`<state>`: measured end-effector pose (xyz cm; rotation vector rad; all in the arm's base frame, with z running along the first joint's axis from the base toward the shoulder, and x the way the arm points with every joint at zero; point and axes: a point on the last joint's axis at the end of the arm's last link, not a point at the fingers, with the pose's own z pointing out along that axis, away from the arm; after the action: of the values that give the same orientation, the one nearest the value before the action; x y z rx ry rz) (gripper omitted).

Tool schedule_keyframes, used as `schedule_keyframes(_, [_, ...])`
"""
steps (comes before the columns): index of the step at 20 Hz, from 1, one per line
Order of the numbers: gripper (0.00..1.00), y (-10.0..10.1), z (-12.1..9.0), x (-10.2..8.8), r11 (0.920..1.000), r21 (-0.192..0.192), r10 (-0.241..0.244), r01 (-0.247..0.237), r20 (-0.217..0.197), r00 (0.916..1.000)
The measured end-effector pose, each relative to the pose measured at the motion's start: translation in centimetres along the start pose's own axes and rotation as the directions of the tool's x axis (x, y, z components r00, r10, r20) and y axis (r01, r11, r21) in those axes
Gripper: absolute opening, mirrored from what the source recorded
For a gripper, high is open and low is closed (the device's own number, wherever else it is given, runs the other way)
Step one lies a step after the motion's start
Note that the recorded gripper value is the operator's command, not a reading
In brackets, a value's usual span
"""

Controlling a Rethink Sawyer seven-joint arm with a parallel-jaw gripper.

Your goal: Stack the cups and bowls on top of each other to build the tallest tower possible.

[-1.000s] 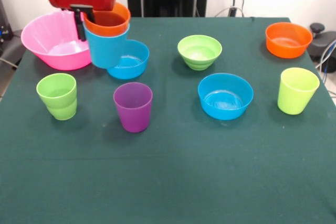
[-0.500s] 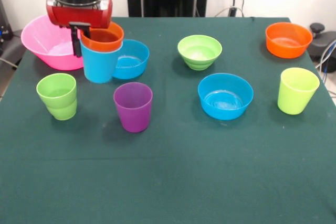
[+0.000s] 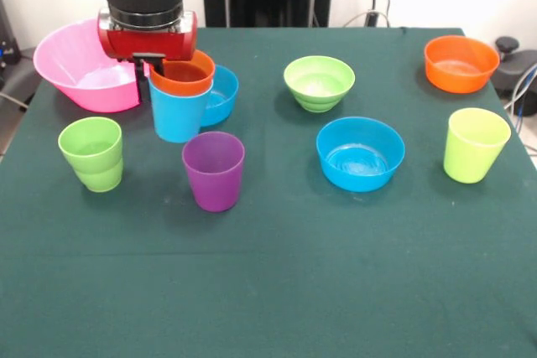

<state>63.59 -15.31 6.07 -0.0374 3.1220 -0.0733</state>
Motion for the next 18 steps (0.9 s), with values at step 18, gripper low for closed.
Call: schedule_keyframes(18, [0.0, 1.6, 0.2, -0.1, 0.9995, -0.025, -0.022, 0.022, -0.001, 0.9998])
